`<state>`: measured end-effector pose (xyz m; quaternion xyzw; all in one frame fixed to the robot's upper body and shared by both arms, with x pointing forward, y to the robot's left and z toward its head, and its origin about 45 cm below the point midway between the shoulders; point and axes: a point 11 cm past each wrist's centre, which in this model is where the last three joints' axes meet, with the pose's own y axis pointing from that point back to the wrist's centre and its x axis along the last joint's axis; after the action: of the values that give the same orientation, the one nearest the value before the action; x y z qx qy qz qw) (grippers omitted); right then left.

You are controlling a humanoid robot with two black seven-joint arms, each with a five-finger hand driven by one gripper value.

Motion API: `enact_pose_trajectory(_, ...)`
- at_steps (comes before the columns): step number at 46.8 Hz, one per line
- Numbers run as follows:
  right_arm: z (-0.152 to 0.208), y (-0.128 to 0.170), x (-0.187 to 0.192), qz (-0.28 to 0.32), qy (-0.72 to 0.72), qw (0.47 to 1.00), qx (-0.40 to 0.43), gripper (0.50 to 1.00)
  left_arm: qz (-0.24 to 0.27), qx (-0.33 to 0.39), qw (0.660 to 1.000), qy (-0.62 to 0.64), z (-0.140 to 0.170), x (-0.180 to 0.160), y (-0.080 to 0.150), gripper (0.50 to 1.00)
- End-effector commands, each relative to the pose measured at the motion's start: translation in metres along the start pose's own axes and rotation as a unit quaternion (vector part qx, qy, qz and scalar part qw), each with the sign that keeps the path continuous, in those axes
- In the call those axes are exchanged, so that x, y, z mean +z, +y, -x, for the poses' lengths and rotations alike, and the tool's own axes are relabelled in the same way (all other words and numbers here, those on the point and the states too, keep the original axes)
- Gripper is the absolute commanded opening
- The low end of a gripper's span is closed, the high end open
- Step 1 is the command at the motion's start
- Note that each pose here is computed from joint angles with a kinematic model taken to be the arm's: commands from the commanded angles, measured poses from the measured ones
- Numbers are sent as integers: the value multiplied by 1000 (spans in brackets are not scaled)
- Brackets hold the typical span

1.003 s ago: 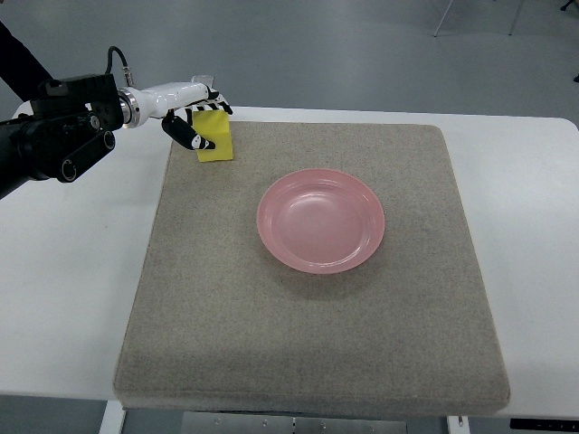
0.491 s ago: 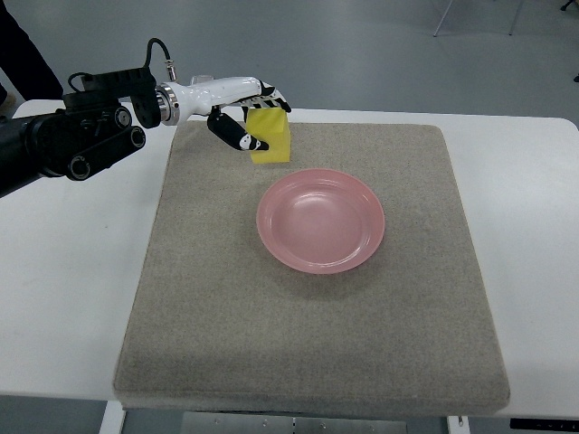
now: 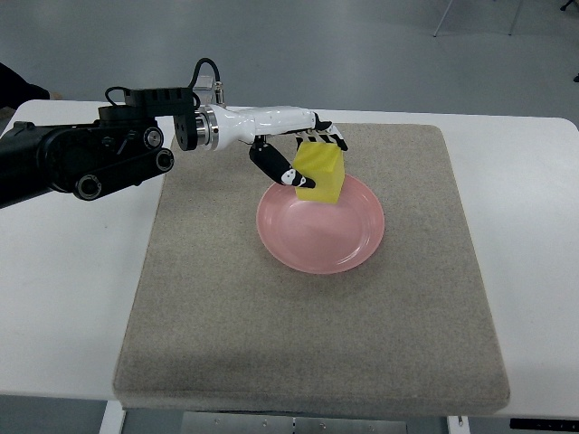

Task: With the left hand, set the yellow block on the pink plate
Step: 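Lift the cube and carry it with the left hand over the pink plate, then lower the cube onto the plate and open the left hand fingers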

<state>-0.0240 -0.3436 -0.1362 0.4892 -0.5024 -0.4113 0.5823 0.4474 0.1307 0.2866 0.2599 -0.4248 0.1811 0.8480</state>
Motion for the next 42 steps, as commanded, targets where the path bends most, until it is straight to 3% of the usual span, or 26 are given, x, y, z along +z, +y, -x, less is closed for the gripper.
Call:
enact_pose_trajectory(1, 0, 0, 0, 0, 0, 1000, 0, 924, -6, -6, 1000, -4, 4, -5, 1, 500)
enact_pose_trajectory(42, 0, 0, 0, 0, 0, 1000, 0, 924, -3, -58, 996, -66, 34, -2, -13, 500)
